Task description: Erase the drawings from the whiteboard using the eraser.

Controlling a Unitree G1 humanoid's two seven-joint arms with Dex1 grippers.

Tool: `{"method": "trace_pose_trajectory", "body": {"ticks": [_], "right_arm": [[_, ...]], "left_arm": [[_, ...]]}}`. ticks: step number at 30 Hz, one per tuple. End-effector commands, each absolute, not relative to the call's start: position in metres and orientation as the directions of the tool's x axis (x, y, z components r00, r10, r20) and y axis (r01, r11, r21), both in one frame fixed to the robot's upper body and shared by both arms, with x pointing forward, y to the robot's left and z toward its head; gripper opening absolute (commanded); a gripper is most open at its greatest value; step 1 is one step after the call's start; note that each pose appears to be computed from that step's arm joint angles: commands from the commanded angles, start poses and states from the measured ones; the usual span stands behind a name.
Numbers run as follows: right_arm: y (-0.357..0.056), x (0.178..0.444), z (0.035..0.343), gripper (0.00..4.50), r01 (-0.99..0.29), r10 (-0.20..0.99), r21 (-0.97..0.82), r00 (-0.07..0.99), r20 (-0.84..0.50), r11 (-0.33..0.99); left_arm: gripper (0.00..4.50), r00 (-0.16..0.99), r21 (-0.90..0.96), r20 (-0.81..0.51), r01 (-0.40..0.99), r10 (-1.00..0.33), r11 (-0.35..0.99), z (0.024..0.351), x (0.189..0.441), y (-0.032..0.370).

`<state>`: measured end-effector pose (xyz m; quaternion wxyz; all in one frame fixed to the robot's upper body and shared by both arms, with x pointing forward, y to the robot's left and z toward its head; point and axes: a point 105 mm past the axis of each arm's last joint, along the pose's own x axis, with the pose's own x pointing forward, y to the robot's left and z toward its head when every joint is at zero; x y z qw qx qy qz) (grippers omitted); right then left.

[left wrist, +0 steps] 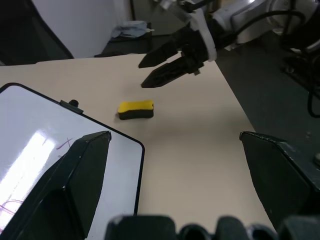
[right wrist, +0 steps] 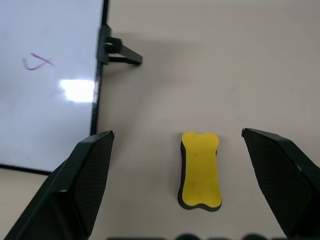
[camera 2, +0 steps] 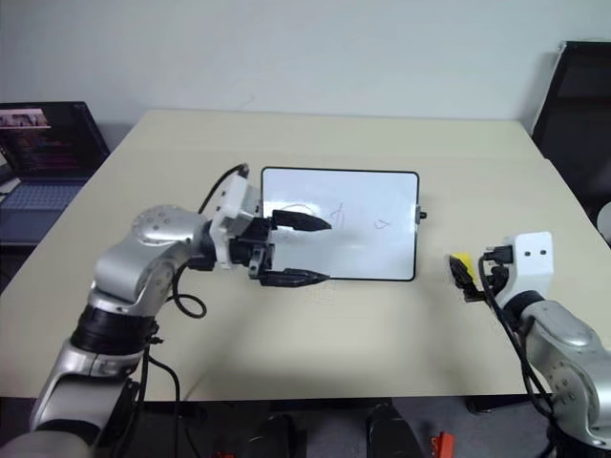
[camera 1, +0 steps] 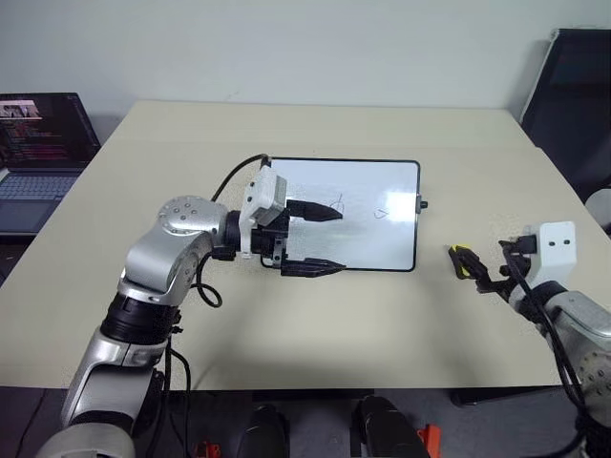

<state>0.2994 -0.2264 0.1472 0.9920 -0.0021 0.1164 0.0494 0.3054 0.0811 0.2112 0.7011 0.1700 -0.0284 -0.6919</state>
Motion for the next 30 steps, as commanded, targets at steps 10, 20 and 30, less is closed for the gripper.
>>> {"method": "trace_pose_trajectory", "body": {"ticks": [10, 20, 30], "right_arm": [[-0.234, 0.333, 0.127, 4.47, -0.007, -0.014, -0.081, 0.964, -0.266, 0.997], [-0.245, 0.341, 0.108, 3.86, 0.022, -0.036, -0.05, 0.955, -0.295, 0.998], [-0.251, 0.346, 0.117, 0.98, 0.05, -0.055, -0.027, 0.963, -0.262, 0.998]], "left_arm": [[4.5, 0.021, 0.371, -0.204, 0.927, -0.979, -0.058, 0.224, 0.315, 0.081], [4.5, 0.059, 0.386, -0.223, 0.922, -0.973, -0.033, 0.223, 0.317, 0.089], [4.5, 0.128, 0.369, -0.224, 0.929, -0.966, 0.038, 0.219, 0.322, 0.098]]}}
